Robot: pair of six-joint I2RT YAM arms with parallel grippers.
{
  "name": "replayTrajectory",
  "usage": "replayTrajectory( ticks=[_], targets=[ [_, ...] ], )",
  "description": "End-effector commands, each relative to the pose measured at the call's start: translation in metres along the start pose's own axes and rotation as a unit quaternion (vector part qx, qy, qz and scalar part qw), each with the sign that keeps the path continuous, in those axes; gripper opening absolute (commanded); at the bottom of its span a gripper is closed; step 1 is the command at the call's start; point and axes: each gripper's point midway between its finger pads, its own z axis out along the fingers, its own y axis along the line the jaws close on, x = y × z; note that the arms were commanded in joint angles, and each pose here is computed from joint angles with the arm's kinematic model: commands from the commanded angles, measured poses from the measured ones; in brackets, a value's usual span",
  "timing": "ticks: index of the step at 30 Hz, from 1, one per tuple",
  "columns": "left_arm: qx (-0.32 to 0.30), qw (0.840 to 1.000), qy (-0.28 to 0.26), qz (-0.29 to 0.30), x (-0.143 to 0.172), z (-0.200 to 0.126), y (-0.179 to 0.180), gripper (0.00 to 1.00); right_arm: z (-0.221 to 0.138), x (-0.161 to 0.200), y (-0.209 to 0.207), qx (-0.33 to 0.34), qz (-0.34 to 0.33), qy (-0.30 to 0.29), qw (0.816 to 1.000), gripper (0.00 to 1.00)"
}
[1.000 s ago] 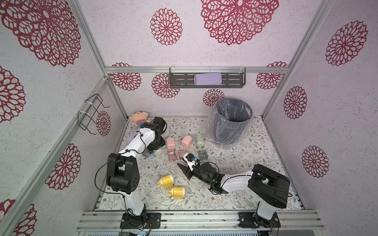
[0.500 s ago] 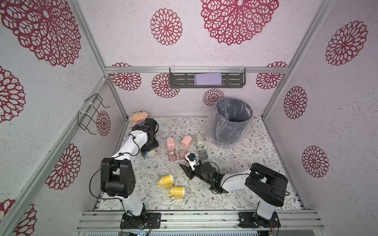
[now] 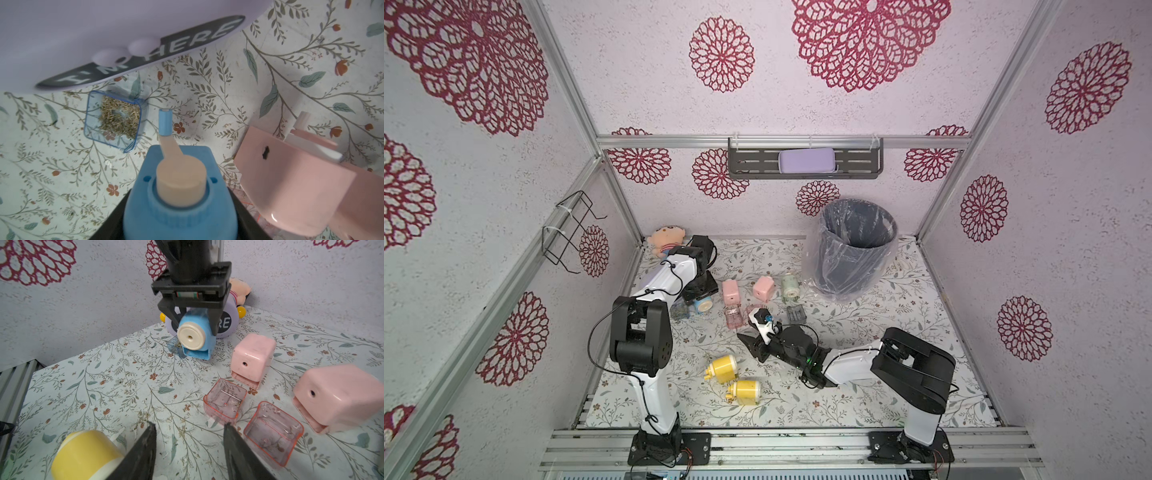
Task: Take out the pencil sharpener tray and clean the shavings
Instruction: Place the pencil sharpener at the center of the board, then move the distractor to the center of the board.
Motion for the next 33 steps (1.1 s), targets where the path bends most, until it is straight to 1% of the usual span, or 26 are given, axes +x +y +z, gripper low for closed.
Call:
replayTrajectory(
  ticks=[1,6,9,10,11,14,16,19,21,23,26,29,33],
  targets=[
    [0.015,1.000,0.008,0.020,-0.006,0.011,-0.015,0.21,0.009,-0.009,0.005,-0.017,0.010,-0.003,1.000,0.56],
    [0.017,0.999,0.020,0.025,-0.010,0.022,-0.021,0.40,0.027,-0.007,0.012,-0.032,0.009,0.013,0.999,0.57],
    [0.022,0.999,0.024,0.029,-0.011,0.023,-0.024,0.56,0.036,-0.007,0.013,-0.038,0.010,0.019,0.999,0.57],
    [0.024,0.999,0.023,0.030,-0.011,0.021,-0.024,0.64,0.038,-0.007,0.014,-0.041,0.011,0.020,0.999,0.57],
    [0.027,0.999,0.023,0.030,-0.011,0.020,-0.025,0.69,0.041,-0.007,0.014,-0.043,0.012,0.022,0.999,0.57],
    [0.029,0.999,0.019,0.030,-0.011,0.012,-0.023,0.81,0.046,-0.009,0.014,-0.049,0.015,0.023,0.998,0.58],
    [0.036,0.999,0.015,0.027,-0.010,0.007,-0.022,0.87,0.050,-0.010,0.014,-0.053,0.016,0.025,0.998,0.59],
    [0.043,0.999,0.010,0.022,-0.008,-0.003,-0.020,0.88,0.054,-0.011,0.013,-0.059,0.020,0.028,0.998,0.59],
    [0.050,0.999,-0.016,0.008,-0.010,-0.021,-0.013,0.88,0.056,-0.012,0.014,-0.065,0.020,0.031,0.997,0.59],
    [0.046,0.997,-0.053,-0.015,-0.013,-0.037,0.002,0.88,0.059,-0.014,0.018,-0.076,0.019,0.034,0.996,0.59],
    [0.032,0.993,-0.094,-0.059,-0.015,-0.053,0.033,0.88,0.066,-0.015,0.029,-0.108,0.013,0.045,0.993,0.59],
    [0.030,0.986,-0.117,-0.117,-0.014,-0.058,0.067,0.87,0.074,-0.015,0.043,-0.142,0.007,0.057,0.988,0.59],
    [0.062,0.974,-0.124,-0.181,-0.007,-0.047,0.093,0.82,0.088,-0.010,0.058,-0.174,0.000,0.077,0.982,0.59]
  ],
)
